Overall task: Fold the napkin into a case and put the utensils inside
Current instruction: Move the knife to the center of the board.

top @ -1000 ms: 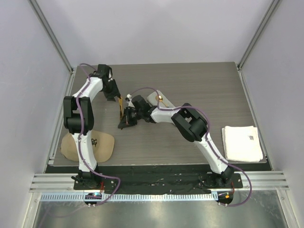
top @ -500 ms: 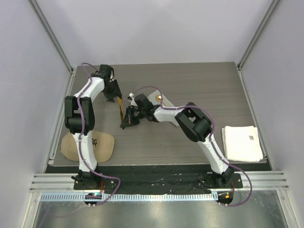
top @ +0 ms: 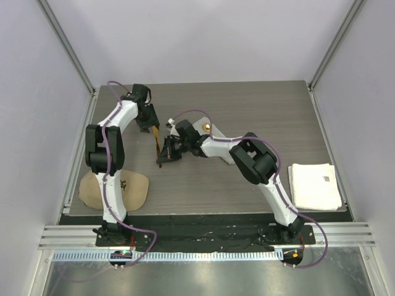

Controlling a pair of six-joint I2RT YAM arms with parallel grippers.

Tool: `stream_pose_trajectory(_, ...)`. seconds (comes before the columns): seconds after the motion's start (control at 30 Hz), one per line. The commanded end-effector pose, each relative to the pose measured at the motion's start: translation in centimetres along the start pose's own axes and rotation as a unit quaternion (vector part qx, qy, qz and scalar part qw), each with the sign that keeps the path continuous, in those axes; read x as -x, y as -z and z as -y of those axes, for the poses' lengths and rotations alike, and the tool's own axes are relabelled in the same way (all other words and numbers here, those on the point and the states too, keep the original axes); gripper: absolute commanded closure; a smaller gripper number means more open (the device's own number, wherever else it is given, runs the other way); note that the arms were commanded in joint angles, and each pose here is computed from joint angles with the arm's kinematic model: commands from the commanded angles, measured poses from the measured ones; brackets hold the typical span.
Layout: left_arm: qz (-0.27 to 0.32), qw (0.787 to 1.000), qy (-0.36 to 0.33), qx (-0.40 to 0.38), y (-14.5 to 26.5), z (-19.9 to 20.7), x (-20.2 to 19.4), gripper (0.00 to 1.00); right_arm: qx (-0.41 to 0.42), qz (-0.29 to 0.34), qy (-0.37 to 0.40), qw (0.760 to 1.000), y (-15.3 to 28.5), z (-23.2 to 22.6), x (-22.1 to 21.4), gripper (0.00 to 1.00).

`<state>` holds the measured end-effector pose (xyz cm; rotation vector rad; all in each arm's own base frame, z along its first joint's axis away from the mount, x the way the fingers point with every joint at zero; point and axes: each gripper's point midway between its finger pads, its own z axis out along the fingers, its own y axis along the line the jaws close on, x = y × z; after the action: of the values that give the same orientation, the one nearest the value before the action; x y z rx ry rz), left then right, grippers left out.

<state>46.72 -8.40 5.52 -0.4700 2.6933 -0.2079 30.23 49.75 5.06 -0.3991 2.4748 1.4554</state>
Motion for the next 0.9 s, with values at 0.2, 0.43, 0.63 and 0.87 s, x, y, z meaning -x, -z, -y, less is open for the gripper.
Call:
stream_pose_trajectory(0.2,0.014,1.0,-0.005,0.0,0.7,0.7,1.2,0.5,-0.013,-0.002,0.006,1.0,-0.1,2.3,-0.3,0.99)
stream_pose_trajectory(0.43,0.012,1.0,-0.014,0.022,-1.1,0.6,1.7,0.5,-0.037,-0.01,-0.014,0.999,-0.3,5.6,-1.8,0.99)
stream_pose_trajectory(0.63,0.017,0.998,-0.039,0.048,-2.1,0.4,2.2,0.48,-0.042,-0.013,-0.025,0.999,-0.4,6.9,-2.5,0.99)
stream_pose_trajectory(0.87,0.042,0.994,-0.077,0.07,-2.6,0.5,3.0,0.49,-0.038,-0.013,-0.025,0.999,-0.6,7.0,-2.4,0.99)
